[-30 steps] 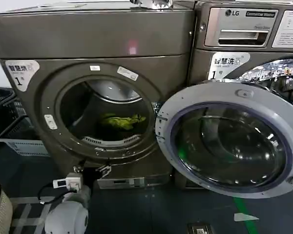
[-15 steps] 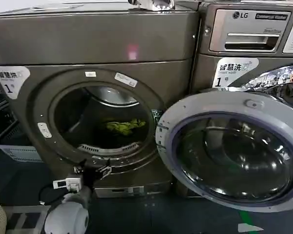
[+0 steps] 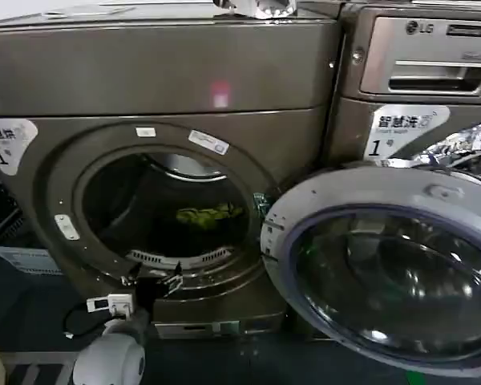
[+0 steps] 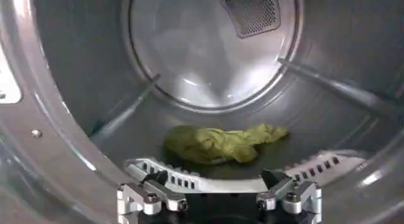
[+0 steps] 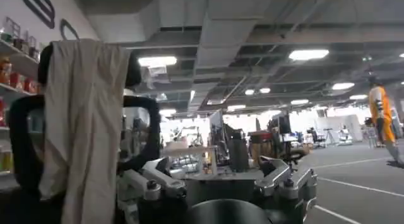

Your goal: Grasp the clothes from the dryer.

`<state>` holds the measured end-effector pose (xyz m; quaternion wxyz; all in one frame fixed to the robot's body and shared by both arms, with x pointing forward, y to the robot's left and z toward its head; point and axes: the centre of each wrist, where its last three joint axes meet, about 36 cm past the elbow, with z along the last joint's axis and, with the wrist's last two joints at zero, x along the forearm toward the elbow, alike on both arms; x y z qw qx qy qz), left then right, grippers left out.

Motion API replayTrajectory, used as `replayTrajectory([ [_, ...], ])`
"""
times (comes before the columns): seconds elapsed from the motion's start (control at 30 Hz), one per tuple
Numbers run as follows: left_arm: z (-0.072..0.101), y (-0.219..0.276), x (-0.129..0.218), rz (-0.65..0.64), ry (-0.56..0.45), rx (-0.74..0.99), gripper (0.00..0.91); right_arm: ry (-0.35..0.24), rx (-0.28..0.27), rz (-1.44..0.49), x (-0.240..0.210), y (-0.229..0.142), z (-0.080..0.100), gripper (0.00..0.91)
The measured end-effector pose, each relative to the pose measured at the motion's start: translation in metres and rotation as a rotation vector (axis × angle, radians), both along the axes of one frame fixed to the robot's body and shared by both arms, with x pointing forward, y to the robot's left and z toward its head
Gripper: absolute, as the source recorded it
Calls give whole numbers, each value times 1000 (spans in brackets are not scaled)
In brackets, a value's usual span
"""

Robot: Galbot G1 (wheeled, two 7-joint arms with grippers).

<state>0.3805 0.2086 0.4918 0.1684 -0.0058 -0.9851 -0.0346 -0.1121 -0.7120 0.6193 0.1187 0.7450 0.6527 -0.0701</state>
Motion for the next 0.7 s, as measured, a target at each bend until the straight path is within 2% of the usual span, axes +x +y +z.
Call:
replayTrajectory([
  [0.7,2,3,3,9,-8,12,907,8,2,7,3,-1,-3,907],
])
